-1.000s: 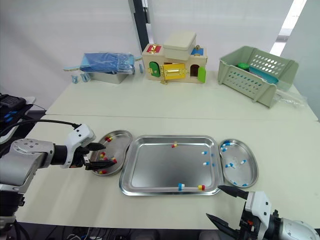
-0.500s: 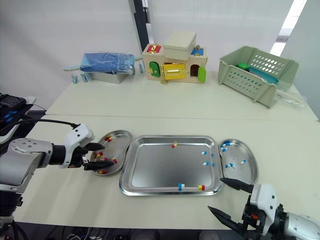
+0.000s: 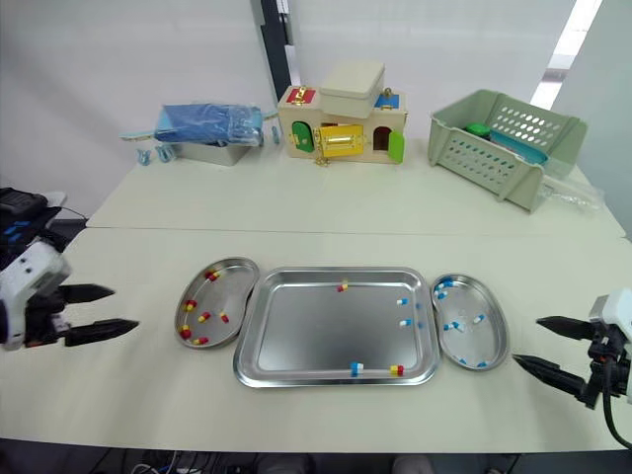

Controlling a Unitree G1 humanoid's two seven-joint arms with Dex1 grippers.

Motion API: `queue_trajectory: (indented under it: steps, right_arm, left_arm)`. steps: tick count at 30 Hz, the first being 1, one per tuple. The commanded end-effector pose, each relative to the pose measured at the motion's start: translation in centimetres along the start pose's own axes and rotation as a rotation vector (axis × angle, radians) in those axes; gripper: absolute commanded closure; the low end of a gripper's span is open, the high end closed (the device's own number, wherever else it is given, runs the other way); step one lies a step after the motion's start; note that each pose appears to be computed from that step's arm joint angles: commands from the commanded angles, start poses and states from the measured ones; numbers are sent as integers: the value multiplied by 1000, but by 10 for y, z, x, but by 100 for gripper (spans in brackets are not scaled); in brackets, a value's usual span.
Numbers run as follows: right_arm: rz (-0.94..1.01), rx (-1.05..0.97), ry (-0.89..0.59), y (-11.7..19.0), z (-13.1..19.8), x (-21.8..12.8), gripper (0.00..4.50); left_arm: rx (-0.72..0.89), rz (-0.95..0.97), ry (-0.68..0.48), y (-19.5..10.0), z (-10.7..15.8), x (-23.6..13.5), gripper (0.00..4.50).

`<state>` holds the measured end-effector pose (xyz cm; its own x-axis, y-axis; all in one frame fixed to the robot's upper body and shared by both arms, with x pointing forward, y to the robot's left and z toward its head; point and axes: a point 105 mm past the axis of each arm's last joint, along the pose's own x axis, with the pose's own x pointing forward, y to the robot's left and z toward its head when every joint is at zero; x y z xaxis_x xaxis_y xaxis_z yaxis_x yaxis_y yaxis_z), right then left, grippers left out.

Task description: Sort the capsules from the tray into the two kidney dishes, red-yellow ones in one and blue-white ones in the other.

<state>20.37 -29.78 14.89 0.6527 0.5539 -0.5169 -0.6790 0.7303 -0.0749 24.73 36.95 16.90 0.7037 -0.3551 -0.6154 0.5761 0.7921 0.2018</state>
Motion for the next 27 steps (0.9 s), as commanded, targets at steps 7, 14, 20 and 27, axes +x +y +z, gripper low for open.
queue_trajectory:
  steps: [7,14,20,27]
  right_arm:
    - [-55,-63,66,-35,-10,-9,0]
    - [-44,-61,87,-38,-11,-11,0]
    - [-51,-78,56,-40,-8,-11,0]
    - [-31,-99,13,-37,-2,-8,0]
  left_arm:
    - [29,130,54,18,-26,-32,2]
    - [12,122,49,14,-35,-31,2]
    - [8,115,53,14,-38,-32,2]
    - [13,106,43,15,-38,-30,2]
